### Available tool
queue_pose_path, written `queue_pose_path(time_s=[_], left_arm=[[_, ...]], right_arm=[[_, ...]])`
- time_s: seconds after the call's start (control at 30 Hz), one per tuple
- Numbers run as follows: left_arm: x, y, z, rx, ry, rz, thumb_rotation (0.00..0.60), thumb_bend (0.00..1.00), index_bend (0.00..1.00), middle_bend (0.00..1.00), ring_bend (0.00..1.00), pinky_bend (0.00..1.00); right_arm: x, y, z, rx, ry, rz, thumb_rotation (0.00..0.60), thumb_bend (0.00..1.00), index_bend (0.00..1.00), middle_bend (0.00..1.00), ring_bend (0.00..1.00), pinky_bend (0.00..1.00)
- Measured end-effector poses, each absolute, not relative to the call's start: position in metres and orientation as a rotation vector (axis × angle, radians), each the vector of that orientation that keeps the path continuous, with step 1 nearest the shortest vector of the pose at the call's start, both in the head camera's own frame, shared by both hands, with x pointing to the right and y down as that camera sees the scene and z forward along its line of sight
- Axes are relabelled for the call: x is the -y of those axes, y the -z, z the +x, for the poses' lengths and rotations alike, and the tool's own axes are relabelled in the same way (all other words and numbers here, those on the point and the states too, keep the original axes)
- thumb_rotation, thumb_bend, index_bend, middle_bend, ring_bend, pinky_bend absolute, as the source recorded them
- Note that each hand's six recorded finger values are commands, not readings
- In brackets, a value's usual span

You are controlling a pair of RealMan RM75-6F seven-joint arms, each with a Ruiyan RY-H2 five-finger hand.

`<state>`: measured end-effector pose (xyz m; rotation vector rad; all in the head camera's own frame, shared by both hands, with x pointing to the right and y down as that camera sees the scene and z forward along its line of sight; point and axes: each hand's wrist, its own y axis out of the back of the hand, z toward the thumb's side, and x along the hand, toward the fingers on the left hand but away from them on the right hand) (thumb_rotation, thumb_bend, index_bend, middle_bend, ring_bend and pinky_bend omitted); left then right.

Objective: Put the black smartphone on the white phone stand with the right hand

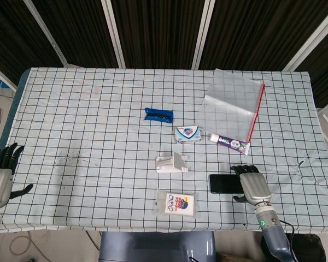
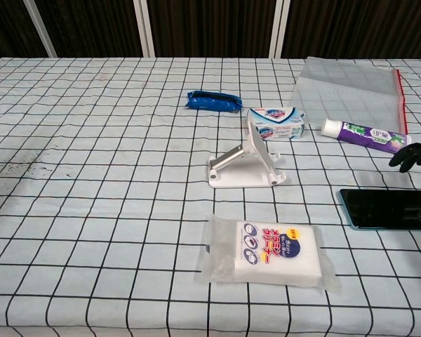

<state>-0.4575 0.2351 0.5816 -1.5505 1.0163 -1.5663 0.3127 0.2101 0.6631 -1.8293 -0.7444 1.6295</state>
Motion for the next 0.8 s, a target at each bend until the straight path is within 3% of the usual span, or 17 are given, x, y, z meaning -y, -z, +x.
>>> queue_pose_path(time_s=[0.37, 0.8], left_arm=[[-0.235, -0.581, -0.457, -1.017, 1.565, -1.553, 0.6, 0.0, 0.0, 0.0, 0.0, 0.0], [-0.235, -0.581, -0.457, -1.019, 1.565, -1.557, 0.6, 0.0, 0.0, 0.0, 0.0, 0.0]], right_arm=[[-0.214, -0.676, 0.302, 0.73, -1.656, -1.85, 0.6, 0.21, 0.26, 0.28, 0.21, 0.19], [-0.212, -0.684, 0.298, 0.711, -1.74, -1.831, 0.6, 0.22, 0.26, 0.28, 0.21, 0.19]])
